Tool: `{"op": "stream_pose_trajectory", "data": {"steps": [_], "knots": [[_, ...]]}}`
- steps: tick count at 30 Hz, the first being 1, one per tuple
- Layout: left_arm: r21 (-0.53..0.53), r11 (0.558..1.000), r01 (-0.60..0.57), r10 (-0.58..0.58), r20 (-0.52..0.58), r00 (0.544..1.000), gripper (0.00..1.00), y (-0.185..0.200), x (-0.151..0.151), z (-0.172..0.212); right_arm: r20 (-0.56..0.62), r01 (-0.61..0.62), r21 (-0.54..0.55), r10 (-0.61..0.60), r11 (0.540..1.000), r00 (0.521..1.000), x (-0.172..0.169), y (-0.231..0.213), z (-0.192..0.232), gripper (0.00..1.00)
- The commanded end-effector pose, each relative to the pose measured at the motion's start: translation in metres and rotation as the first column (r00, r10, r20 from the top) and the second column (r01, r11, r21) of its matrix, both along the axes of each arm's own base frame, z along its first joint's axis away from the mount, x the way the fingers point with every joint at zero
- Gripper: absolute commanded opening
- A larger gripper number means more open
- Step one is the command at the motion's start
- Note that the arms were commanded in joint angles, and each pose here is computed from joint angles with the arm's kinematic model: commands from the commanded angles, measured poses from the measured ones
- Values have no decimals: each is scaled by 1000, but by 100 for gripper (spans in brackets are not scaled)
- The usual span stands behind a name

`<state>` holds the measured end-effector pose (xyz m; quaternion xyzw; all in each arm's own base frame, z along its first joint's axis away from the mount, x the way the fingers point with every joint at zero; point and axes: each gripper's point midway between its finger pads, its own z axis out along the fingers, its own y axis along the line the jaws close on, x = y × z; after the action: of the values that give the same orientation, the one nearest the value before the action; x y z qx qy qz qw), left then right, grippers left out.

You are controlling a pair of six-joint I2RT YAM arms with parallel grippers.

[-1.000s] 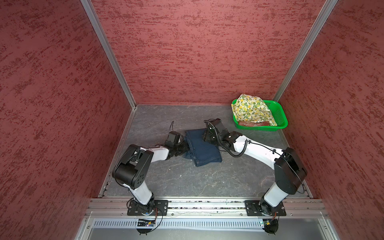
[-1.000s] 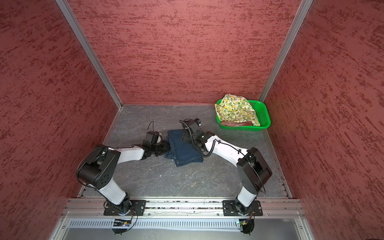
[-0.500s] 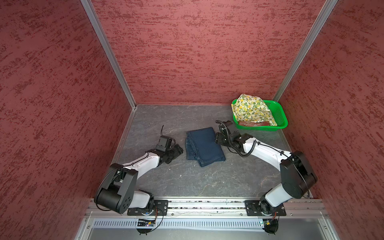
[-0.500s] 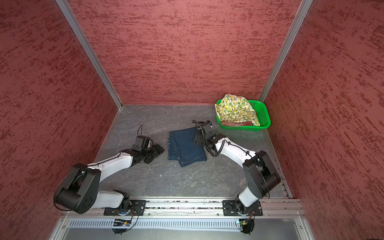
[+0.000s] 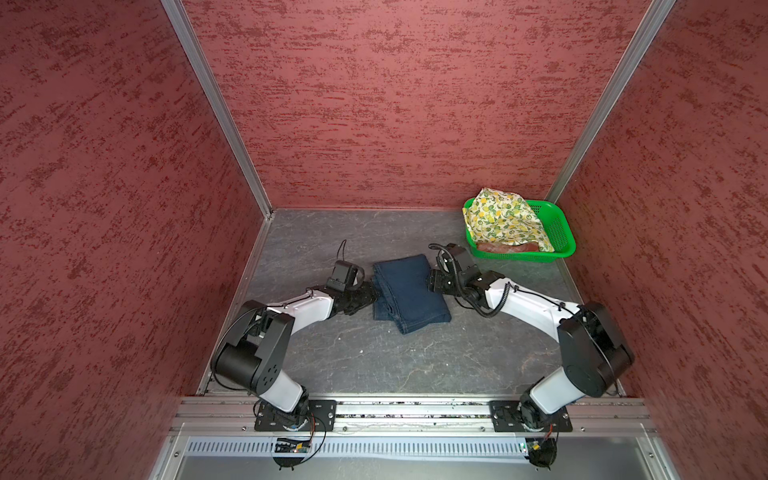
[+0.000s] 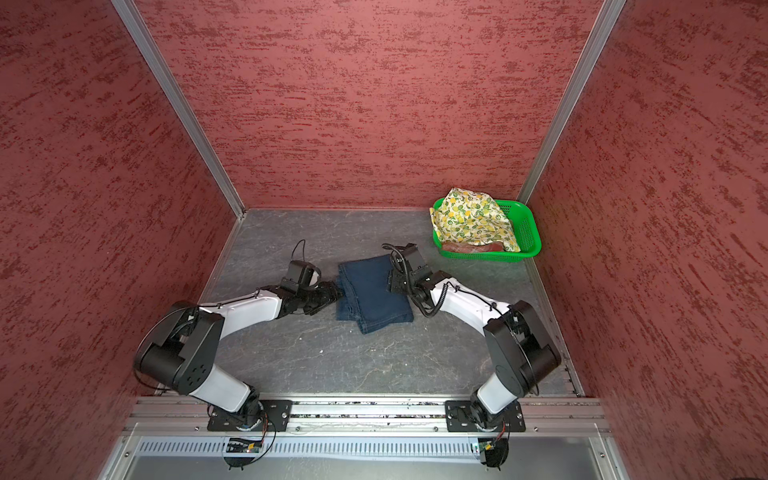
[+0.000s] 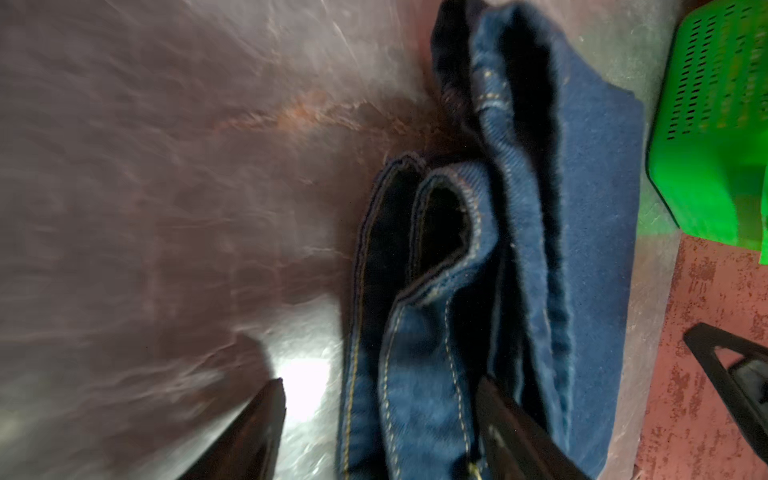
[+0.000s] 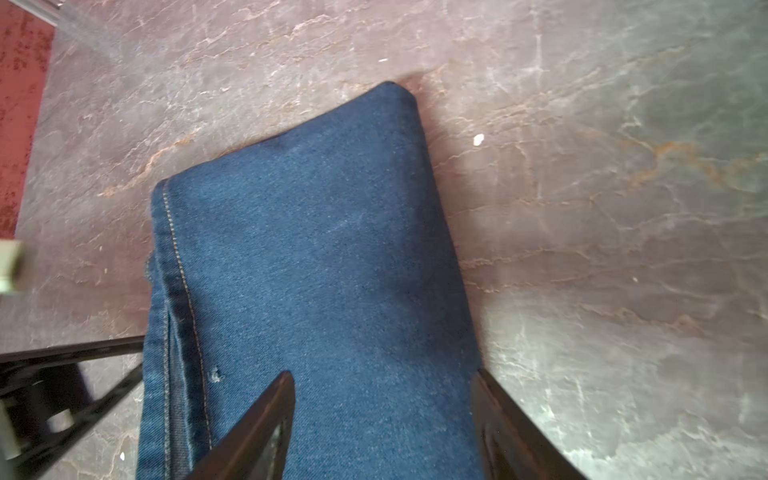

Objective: Fold and stack the skirts
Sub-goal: 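Press the folded stack flat with the right gripper while the left holds the edge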

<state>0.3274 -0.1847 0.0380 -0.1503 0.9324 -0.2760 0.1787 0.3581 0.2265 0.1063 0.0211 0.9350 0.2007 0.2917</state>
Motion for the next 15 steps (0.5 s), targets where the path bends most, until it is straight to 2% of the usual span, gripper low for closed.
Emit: {"op": "stream_pose_trajectory", "data": {"steps": [1, 3, 5, 9, 15], "knots": [[10, 1000, 22, -22, -13, 1000, 62, -8, 6, -10, 46, -80, 14, 79, 997, 996, -3, 14, 7, 67], [22, 1000, 10, -9, -50, 999, 45, -6, 4, -22, 63, -133, -7, 133, 991, 989, -10, 27, 11, 66], [25, 1000, 0, 2, -72, 997, 33, -6, 4, -29, 74, -175, -25, 176, 984, 982, -18, 40, 13, 65], [10, 1000, -20, 20, -89, 996, 19, -8, 2, -36, 57, -250, -31, 251, 968, 966, -37, 72, 10, 62], [-12, 998, -53, 52, -101, 994, 9, -12, -4, -42, 6, -310, -18, 310, 951, 951, -63, 109, -6, 54]]}}
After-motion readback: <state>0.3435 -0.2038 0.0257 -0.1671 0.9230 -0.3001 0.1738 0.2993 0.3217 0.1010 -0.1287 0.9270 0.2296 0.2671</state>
